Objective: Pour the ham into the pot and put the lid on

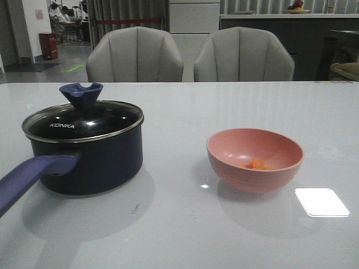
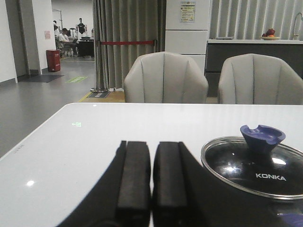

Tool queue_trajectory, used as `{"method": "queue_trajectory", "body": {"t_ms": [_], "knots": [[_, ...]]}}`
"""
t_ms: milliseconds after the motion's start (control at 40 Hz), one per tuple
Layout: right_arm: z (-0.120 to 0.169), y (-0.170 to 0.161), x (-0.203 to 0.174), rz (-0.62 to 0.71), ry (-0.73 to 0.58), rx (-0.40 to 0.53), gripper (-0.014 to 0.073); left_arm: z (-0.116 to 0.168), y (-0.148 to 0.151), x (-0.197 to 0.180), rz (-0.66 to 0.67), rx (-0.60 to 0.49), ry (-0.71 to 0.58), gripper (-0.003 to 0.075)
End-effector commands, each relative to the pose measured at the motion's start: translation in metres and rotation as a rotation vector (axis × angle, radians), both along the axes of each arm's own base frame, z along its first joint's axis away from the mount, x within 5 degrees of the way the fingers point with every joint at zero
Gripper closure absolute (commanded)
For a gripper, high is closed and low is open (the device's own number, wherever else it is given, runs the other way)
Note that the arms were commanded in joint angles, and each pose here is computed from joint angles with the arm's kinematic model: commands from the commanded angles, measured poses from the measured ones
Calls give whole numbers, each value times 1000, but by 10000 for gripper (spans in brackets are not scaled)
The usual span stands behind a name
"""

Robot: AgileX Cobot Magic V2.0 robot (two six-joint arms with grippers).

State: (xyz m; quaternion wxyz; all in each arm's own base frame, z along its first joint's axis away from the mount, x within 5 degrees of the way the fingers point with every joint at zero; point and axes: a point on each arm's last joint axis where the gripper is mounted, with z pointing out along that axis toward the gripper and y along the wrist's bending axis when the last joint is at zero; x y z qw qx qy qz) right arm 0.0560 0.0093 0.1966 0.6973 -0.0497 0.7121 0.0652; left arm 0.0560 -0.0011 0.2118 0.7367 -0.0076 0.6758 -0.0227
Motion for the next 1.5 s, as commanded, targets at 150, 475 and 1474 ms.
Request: {"method": "queue_trajectory", "body": {"t_ms": [150, 475, 1474], "knots": [[10, -1, -1, -10, -103, 4, 447, 1, 0, -1, -4, -4, -73, 607], [10, -1, -1, -10, -103, 4, 447, 1, 0, -1, -4, -4, -73, 607], [10, -1, -1, -10, -103, 4, 447, 101, 1, 4, 14, -31, 103, 607]]}}
